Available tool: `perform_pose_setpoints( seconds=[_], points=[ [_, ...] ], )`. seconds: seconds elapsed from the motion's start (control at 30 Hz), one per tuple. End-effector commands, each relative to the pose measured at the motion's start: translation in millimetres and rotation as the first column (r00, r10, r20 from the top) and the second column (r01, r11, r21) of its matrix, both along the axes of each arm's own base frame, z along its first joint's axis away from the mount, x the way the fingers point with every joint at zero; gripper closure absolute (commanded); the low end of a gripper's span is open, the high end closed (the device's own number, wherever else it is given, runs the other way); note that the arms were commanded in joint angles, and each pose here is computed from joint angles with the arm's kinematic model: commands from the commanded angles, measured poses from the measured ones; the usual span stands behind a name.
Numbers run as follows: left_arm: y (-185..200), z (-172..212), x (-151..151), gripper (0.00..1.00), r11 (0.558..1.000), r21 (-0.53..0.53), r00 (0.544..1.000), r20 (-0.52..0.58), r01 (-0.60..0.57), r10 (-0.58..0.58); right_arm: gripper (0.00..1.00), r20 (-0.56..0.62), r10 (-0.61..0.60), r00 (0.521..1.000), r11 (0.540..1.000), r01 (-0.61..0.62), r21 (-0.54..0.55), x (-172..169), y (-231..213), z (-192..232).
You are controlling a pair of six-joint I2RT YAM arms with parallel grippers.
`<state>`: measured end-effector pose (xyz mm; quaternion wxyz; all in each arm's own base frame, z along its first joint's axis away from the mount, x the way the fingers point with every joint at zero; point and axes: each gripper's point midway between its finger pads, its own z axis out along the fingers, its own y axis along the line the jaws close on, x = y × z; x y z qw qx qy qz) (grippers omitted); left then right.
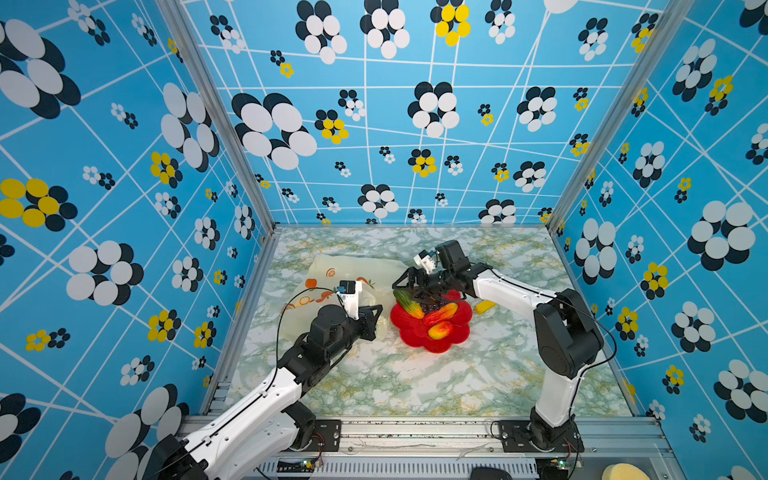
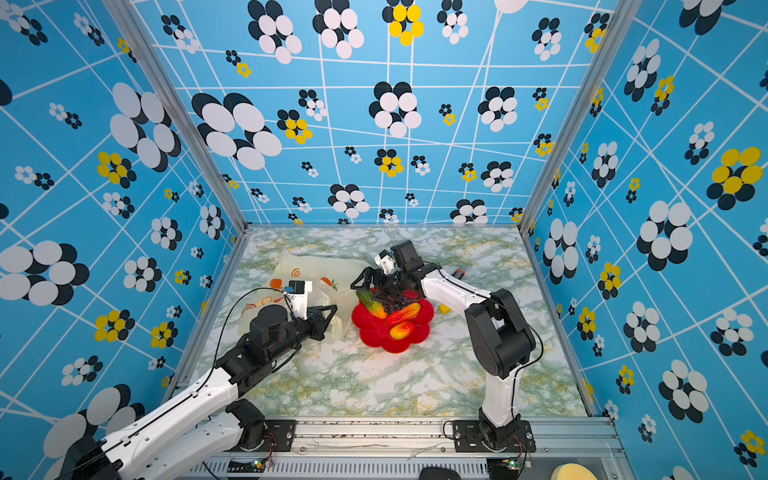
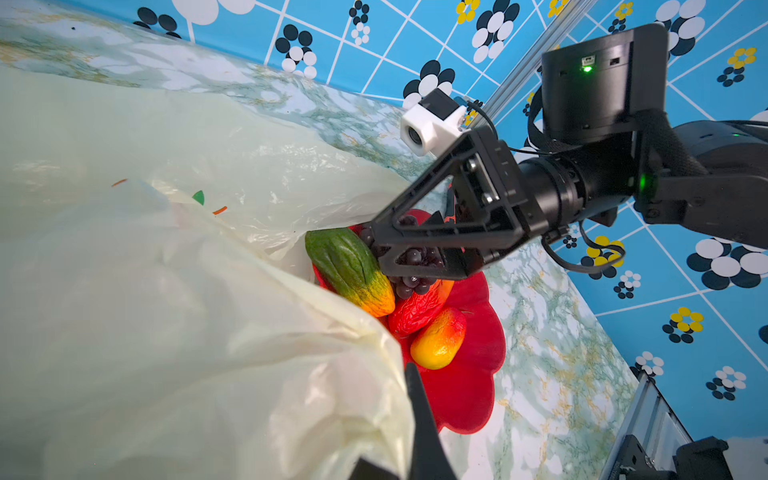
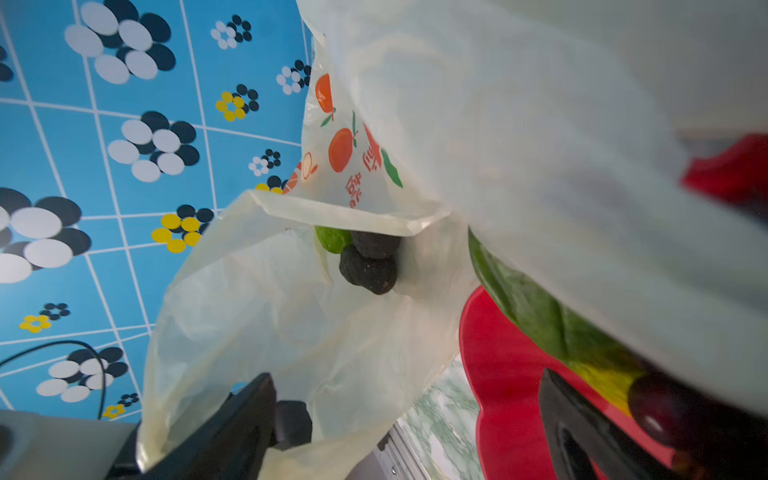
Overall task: Place the fruits into the plastic bag
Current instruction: 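Move the right gripper back over the plate to the green-yellow fruit, then close the right gripper on the green-yellow fruit and lift it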
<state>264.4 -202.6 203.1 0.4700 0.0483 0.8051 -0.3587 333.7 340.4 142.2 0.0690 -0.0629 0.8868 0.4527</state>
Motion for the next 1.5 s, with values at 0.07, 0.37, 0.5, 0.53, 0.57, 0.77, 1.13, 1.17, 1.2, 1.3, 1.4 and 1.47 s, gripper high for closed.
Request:
perform_pose_setpoints(
  seconds=[0.07,0.37,0.5,0.53,0.57,0.77,1.13,1.17,1.2,1.3,1.4,1.47],
  points=[
    [-6,6,4,1.0,1.0,-0.022,1.0,0.024,0.007,-0.006,0.0,0.1,0.122,0.987,0.98,-0.104,-0.169,-40,-27,14],
    [-8,10,4,1.0,1.0,-0.012,0.999,0.036,0.017,-0.017,0.01,0.644,0.322,0.694,0.915,-0.053,-0.4,-18,-53,52],
    [-6,11,2,1.0,1.0,-0.01,0.999,0.042,0.012,-0.012,0.01,0.761,0.497,0.417,0.864,-0.16,-0.477,-23,-45,50],
    [-5,11,2,1.0,1.0,-0.011,0.999,0.043,0.011,-0.01,0.02,0.754,0.525,0.395,0.849,-0.172,-0.501,-21,-43,48],
    [-4,11,1,1.0,1.0,-0.013,0.999,0.044,0.011,-0.01,0.03,0.734,0.554,0.393,0.83,-0.188,-0.526,-18,-42,44],
    [1,12,-2,1.0,1.0,-0.007,0.998,0.057,-0.002,0.003,0.19,0.632,0.648,0.426,0.755,-0.25,-0.606,5,-26,24],
    [4,14,-1,1.0,1.0,-0.01,0.997,0.07,-0.019,0.019,0.29,0.533,0.693,0.485,0.705,-0.3,-0.643,18,-8,-17],
    [4,14,0,1.0,1.0,-0.011,0.997,0.07,-0.02,0.02,0.3,0.527,0.691,0.495,0.705,-0.299,-0.644,19,-7,-20],
    [4,13,0,1.0,1.0,-0.011,0.997,0.068,-0.02,0.021,0.3,0.518,0.689,0.507,0.703,-0.293,-0.648,21,-8,-24],
    [3,14,1,1.0,1.0,-0.016,0.998,0.066,-0.018,0.019,0.3,0.499,0.683,0.533,0.696,-0.268,-0.666,29,-10,-33],
    [2,14,1,1.0,1.0,-0.017,0.998,0.063,-0.017,0.018,0.3,0.484,0.676,0.555,0.693,-0.258,-0.673,33,-10,-42],
    [2,14,1,1.0,1.0,-0.016,0.998,0.062,-0.017,0.018,0.31,0.477,0.674,0.563,0.694,-0.263,-0.67,35,-8,-45]
  ],
)
